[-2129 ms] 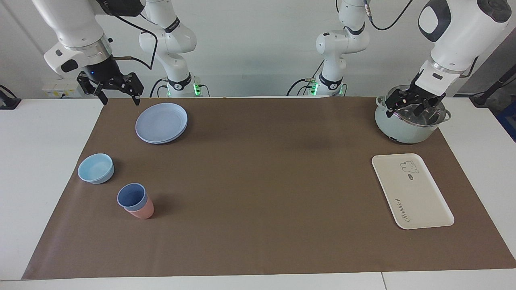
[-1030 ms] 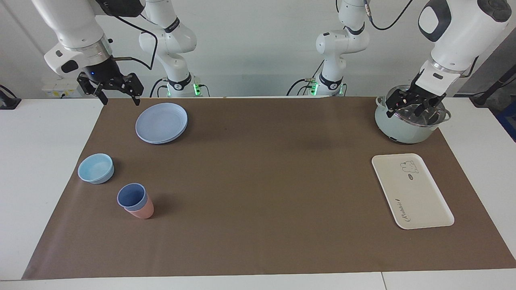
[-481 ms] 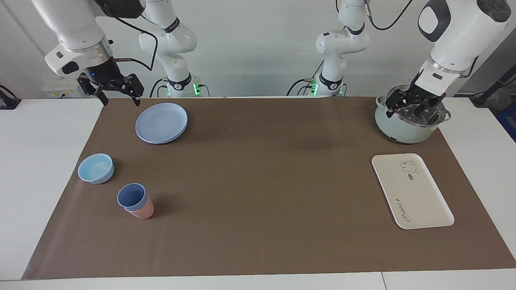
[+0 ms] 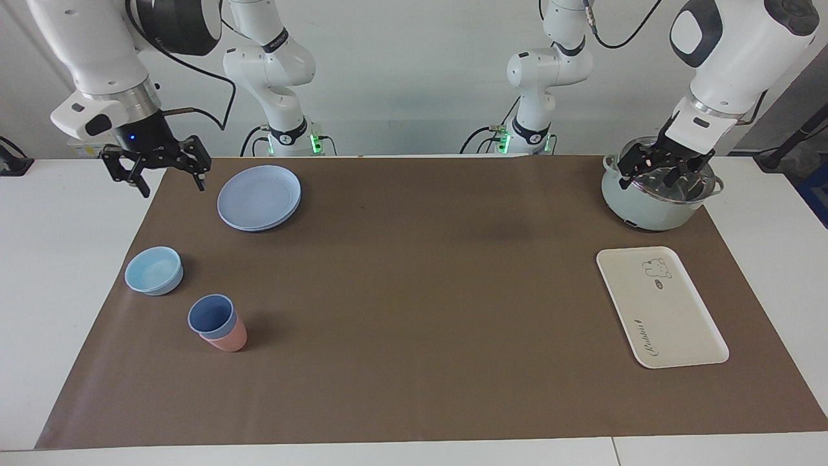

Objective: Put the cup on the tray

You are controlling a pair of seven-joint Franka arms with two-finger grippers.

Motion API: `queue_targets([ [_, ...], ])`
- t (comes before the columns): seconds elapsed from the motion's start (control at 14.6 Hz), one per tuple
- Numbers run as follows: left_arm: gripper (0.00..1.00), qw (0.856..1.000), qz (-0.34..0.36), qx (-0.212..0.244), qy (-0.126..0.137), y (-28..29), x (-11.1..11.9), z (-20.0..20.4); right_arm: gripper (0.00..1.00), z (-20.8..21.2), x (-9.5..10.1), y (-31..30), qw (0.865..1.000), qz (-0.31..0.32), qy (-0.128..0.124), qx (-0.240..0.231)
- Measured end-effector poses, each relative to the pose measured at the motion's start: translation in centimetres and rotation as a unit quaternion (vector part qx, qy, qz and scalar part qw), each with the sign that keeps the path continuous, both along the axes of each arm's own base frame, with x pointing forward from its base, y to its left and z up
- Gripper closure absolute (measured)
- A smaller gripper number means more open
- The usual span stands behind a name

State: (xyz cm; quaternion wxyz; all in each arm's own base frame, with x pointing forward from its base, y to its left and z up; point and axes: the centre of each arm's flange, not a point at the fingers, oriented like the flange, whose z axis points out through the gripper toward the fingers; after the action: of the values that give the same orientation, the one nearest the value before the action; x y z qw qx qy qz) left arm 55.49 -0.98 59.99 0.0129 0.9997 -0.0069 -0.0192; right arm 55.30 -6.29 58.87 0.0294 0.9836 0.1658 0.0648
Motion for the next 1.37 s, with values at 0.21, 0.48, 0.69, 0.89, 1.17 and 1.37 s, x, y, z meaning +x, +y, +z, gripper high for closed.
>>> queue_targets([
  [0.21, 0.0, 1.0, 0.0, 0.0, -0.001, 0.0, 0.0, 0.0, 0.0, -3.3, 1.0, -2.5, 0.991, 0.13, -0.034, -0.025],
  [0.48, 0.0, 1.0, 0.0, 0.0, -0.013, 0.0, 0.3, 0.2, 0.0, -8.7, 3.0, -6.6, 0.953, 0.289, -0.089, 0.013],
  [0.69, 0.0, 1.0, -0.006, 0.0, -0.015, -0.7, 0.3, 0.3, 0.0, -15.8, 4.3, -10.6, 0.922, 0.352, -0.142, 0.078],
  [0.89, 0.0, 1.0, -0.019, -0.001, -0.015, -2.2, 0.2, 0.3, 0.0, -20.3, 4.7, -11.6, 0.916, 0.317, -0.184, 0.161],
  [1.17, 0.0, 0.999, -0.031, -0.001, -0.016, -3.5, 0.1, 0.4, 0.0, -24.4, 5.5, -11.8, 0.891, 0.301, -0.225, 0.254],
  [1.37, 0.0, 0.999, -0.035, -0.001, -0.016, -3.9, 0.0, 0.4, 0.0, -27.7, 6.4, -12.2, 0.879, 0.287, -0.248, 0.288],
])
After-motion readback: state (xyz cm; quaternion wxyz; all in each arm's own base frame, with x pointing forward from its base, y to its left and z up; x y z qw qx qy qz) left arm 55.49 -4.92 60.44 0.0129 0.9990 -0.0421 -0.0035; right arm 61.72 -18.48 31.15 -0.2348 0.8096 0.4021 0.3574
